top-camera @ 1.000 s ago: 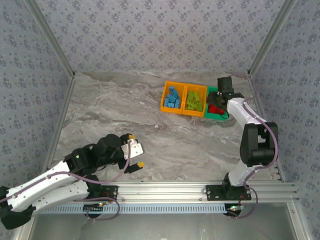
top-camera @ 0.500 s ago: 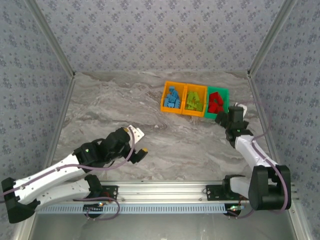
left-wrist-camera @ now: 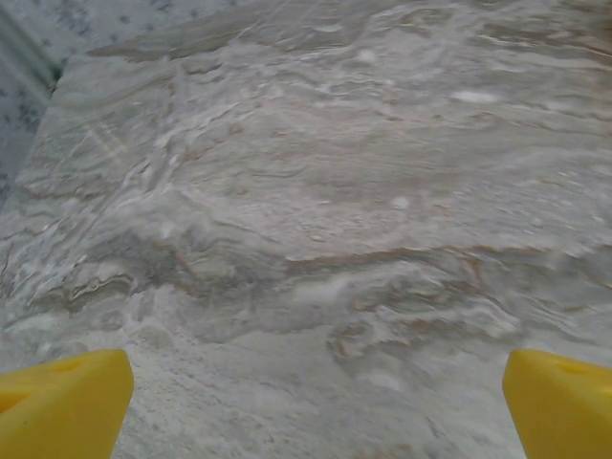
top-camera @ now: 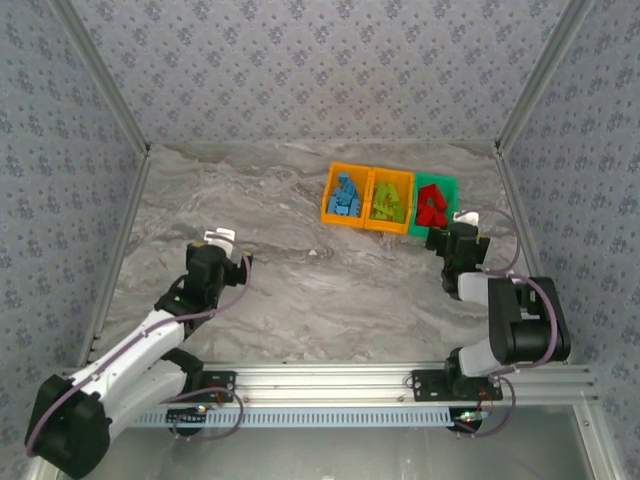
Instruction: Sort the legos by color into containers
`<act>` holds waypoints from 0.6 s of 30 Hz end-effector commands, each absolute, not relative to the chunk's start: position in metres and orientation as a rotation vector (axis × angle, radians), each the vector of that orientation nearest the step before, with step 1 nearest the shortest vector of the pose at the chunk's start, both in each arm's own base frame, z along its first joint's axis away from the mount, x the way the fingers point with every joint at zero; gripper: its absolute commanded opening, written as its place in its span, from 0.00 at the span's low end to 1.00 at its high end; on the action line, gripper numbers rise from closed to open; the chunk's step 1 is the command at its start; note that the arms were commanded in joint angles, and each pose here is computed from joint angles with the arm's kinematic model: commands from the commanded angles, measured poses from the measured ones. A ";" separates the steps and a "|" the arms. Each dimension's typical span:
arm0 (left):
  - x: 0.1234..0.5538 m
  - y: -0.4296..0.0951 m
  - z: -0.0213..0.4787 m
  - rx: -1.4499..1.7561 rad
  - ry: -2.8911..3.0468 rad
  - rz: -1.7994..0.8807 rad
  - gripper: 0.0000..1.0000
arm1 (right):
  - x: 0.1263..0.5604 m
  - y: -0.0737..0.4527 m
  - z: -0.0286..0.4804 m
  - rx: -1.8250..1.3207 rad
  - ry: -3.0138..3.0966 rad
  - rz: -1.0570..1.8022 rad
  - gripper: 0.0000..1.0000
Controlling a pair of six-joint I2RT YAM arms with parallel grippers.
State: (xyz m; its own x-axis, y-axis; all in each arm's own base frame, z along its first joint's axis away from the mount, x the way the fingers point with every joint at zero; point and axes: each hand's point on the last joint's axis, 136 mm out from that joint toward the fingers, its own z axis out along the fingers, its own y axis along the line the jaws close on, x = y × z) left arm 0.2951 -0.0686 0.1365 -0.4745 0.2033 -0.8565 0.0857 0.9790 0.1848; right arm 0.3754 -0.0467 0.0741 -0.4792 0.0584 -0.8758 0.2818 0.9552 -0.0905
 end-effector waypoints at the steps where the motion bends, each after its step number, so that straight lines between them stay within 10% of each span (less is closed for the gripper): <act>1: 0.316 -0.067 0.160 0.130 1.966 0.085 0.99 | 0.385 -0.029 0.091 0.104 1.898 -0.167 1.00; 18: 0.383 0.016 0.120 -0.127 1.950 0.116 0.99 | 0.383 -0.039 0.087 0.165 1.932 -0.207 1.00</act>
